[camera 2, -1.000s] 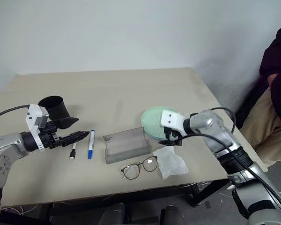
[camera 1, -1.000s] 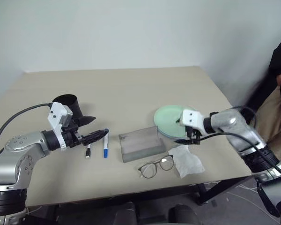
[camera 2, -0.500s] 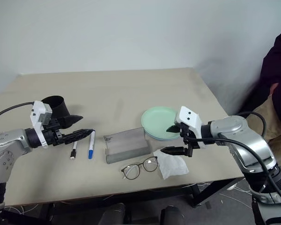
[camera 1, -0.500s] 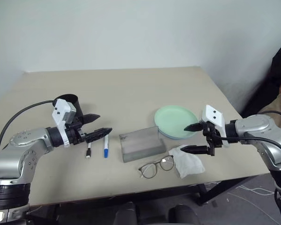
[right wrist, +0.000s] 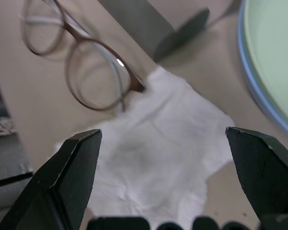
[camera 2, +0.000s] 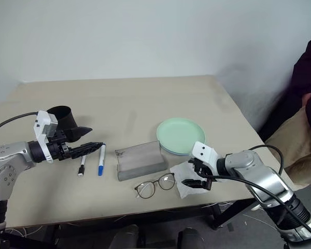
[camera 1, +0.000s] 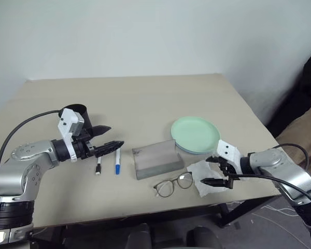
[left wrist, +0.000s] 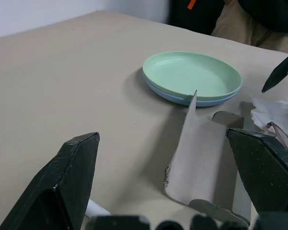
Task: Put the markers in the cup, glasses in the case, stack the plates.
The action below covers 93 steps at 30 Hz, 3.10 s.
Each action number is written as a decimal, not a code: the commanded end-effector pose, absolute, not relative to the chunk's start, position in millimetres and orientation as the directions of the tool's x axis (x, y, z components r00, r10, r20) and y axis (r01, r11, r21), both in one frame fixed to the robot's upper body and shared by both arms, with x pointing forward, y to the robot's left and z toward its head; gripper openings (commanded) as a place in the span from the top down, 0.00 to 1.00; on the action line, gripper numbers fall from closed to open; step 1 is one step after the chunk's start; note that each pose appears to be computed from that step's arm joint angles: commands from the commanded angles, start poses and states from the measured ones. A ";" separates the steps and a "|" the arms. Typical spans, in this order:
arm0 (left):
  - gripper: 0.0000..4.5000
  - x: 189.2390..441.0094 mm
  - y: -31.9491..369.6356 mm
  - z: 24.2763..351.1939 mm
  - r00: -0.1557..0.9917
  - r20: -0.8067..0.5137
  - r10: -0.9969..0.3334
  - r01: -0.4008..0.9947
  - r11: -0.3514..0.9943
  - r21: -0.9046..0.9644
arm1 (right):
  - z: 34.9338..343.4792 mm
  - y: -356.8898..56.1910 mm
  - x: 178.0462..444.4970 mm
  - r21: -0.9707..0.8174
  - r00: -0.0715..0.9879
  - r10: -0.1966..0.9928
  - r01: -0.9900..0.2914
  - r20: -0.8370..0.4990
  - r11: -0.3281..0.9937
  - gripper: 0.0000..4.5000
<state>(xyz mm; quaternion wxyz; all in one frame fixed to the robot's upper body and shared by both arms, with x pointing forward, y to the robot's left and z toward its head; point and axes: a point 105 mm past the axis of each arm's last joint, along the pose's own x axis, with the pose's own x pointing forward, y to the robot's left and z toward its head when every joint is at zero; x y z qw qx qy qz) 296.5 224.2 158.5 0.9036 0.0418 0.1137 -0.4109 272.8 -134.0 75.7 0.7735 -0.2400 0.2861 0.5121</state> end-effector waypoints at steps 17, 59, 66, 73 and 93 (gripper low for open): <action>0.00 299.5 223.1 175.3 0.645 -0.224 -0.731 0.756 0.653 0.047 | 65.2 -126.2 277.7 -0.107 0.323 0.660 -0.932 -0.679 0.346 0.22; 0.00 310.1 210.8 173.0 0.622 -0.196 -0.758 0.777 0.628 0.038 | 158.6 -137.3 409.0 -0.380 0.704 0.566 -0.709 -0.428 0.594 0.99; 0.00 310.6 200.4 171.4 0.598 -0.190 -0.779 0.797 0.603 0.037 | 140.7 -108.4 418.4 -0.363 0.701 0.581 -0.713 -0.414 0.600 0.99; 0.00 311.0 187.5 171.5 0.566 -0.185 -0.803 0.822 0.569 0.043 | 144.9 -115.4 427.6 -0.396 0.738 0.548 -0.674 -0.393 0.624 0.64; 0.00 276.8 117.7 127.5 0.157 -0.375 -0.913 0.979 0.194 -0.064 | 194.0 -142.0 283.7 -0.176 0.438 0.807 -0.899 -0.395 0.402 0.01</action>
